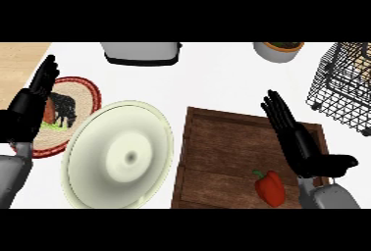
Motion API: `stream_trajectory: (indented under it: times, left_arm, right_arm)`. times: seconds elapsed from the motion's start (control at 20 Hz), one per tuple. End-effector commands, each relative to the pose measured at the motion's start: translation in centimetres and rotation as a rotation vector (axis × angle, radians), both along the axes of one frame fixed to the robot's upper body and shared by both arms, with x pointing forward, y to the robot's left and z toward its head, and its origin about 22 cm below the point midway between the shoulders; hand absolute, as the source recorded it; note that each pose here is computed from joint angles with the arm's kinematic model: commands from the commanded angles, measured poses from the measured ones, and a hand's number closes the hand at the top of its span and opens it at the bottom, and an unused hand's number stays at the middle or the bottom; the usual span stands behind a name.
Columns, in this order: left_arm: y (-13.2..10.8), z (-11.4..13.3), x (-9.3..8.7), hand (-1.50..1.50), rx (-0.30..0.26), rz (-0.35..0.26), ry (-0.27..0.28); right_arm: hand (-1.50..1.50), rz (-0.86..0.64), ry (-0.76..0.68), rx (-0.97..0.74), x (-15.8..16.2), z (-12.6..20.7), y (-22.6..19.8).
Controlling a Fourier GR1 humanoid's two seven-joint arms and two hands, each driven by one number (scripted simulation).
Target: Pick the bell pepper from the tray and place it in the tiered basket
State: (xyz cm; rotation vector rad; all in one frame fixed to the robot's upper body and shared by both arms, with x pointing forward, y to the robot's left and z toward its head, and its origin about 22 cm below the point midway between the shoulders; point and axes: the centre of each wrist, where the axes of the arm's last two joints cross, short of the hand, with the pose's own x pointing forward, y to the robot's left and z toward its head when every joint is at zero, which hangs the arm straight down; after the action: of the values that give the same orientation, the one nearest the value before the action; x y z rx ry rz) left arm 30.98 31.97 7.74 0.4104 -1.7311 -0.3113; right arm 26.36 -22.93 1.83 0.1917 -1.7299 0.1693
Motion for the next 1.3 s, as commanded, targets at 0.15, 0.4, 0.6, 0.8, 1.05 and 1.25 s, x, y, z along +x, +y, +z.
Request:
stream_trajectory:
  times: [0.15,0.4,0.6,0.8,1.05,1.25]
  left_arm:
    - [0.4,-3.2,-2.2,0.0,-0.187,0.022,0.175]
    - [-1.2,-6.2,-3.9,0.0,-0.324,0.027,0.328]
    - [-0.5,-4.7,-4.2,0.0,-0.357,-0.018,0.328]
    - [-3.1,-5.9,-5.2,0.0,-0.356,-0.023,0.34]
    - [-2.7,-5.2,-5.4,0.0,-0.338,0.001,0.353]
    - [-2.6,-5.2,-5.7,0.0,-0.329,-0.01,0.349]
  right_arm:
    - [1.5,0.356,-0.241,-0.016,-3.5,2.9,4.9]
    - [-1.5,-0.195,-0.062,-0.302,-5.1,-1.0,-0.2]
    - [-1.5,-0.22,-0.201,-0.311,-9.4,-1.0,2.6]
    - [-1.5,-0.189,-0.302,-0.526,-8.4,3.9,0.1]
    - [-1.5,-0.151,-0.286,-0.949,-10.2,6.6,-2.7]
    - [-1.5,0.032,-0.111,-1.259,-11.2,8.4,-3.8]
